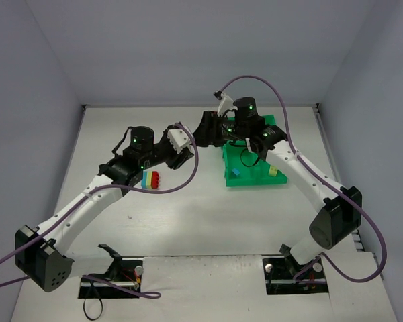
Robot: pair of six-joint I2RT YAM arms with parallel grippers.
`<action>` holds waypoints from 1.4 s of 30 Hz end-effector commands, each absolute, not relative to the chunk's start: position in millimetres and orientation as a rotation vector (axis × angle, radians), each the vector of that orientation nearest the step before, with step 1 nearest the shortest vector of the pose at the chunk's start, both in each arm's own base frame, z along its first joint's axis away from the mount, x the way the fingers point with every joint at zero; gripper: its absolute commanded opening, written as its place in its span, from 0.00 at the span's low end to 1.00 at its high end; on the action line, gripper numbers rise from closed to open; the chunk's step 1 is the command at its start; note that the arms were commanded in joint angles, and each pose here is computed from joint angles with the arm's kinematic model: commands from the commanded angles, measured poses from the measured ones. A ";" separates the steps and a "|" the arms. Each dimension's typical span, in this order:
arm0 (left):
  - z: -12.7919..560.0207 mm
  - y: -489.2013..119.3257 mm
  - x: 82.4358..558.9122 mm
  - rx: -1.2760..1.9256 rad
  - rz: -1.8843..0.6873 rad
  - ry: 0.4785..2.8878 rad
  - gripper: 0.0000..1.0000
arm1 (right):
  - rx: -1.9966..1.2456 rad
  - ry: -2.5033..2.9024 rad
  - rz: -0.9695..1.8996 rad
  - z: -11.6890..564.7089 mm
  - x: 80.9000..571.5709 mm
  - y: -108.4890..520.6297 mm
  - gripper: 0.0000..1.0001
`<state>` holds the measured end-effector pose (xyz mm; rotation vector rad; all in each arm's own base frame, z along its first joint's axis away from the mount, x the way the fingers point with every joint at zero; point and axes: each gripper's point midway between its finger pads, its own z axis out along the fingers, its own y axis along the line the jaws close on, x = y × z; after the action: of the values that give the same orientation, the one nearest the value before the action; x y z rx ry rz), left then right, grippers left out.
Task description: Sort the legos into containers by color
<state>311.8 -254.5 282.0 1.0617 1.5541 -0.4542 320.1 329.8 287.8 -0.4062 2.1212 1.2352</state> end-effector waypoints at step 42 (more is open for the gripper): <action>297.4 -237.0 340.8 0.754 -0.418 1.596 0.74 | -0.414 2.117 0.907 247.3 344.4 287.1 0.00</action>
<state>325.4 -249.9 265.9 0.9253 1.6403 -0.4519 331.6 308.4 228.3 -0.4327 2.2080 1.0302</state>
